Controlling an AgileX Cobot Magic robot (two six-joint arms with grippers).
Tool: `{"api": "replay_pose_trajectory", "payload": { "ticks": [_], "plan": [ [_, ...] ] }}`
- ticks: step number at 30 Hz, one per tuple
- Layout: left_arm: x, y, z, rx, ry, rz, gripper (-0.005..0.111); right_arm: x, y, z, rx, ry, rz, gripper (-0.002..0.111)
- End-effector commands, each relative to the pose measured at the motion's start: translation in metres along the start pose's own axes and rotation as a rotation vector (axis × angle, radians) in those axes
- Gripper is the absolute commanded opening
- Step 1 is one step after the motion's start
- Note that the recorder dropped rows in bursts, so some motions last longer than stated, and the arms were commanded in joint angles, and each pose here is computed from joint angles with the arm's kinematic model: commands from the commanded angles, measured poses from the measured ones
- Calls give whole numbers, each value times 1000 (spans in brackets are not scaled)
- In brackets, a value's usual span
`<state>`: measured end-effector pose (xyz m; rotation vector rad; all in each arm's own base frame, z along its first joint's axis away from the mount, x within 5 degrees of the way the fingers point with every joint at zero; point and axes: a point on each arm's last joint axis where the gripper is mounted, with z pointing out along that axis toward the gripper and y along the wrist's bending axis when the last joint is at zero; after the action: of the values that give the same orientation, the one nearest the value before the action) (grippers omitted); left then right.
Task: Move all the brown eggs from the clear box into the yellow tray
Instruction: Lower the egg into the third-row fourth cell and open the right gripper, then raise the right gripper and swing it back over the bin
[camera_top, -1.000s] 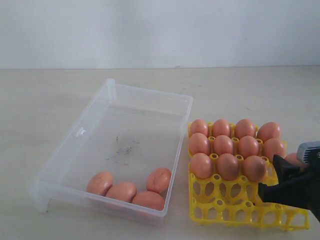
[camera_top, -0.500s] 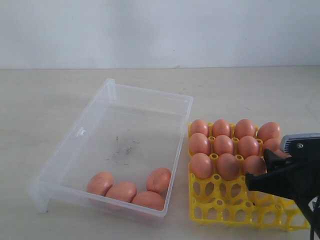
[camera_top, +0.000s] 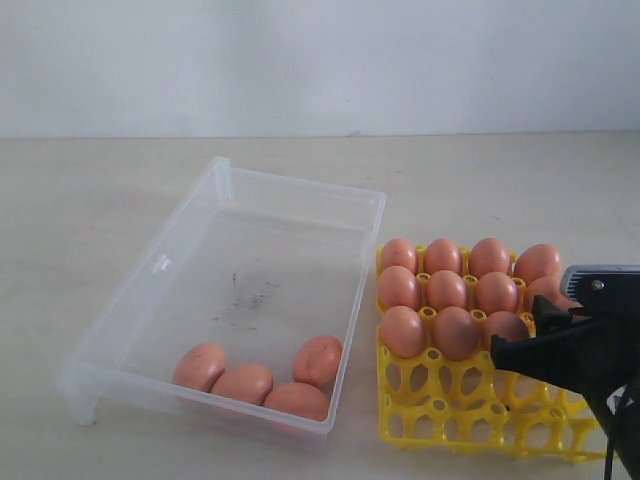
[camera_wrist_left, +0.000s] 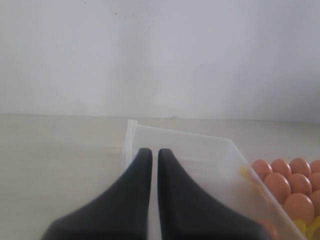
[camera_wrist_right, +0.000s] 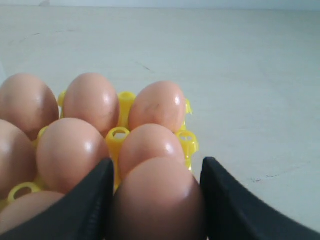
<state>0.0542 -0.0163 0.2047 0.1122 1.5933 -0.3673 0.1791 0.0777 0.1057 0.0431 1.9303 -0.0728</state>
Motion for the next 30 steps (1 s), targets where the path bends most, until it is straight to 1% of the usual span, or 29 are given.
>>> {"api": "replay_pose_trajectory", "payload": {
  "ticks": [1, 4, 6, 8, 9, 17, 20, 23, 25, 27, 30],
  "plan": [
    [1, 0, 0, 9, 0, -10, 4, -1, -1, 0, 7, -11, 5, 6],
    [1, 0, 0, 9, 0, -10, 4, -1, -1, 0, 5, -11, 5, 16],
    [1, 0, 0, 9, 0, -10, 4, -1, -1, 0, 5, -11, 6, 34],
    [1, 0, 0, 9, 0, -10, 4, -1, -1, 0, 5, -11, 6, 45],
    [1, 0, 0, 9, 0, -10, 4, -1, -1, 0, 5, -11, 5, 47],
    [0, -1, 0, 10, -4, -10, 4, -1, -1, 0, 5, -11, 1, 48],
    [0, -1, 0, 10, -4, -10, 4, -8, -2, -2, 12, -38, 25, 48],
    [0, -1, 0, 10, -4, -10, 4, -21, 1, -8, -20, -91, 46, 48],
    [0, -1, 0, 10, -4, -10, 4, -30, 5, -14, -61, -130, 50, 48],
    [0, -1, 0, 10, -4, -10, 4, -40, 12, -23, -138, -184, 31, 48],
    [0, -1, 0, 10, -4, -10, 4, -55, 30, -39, -330, -283, -33, 47]
  ]
}}
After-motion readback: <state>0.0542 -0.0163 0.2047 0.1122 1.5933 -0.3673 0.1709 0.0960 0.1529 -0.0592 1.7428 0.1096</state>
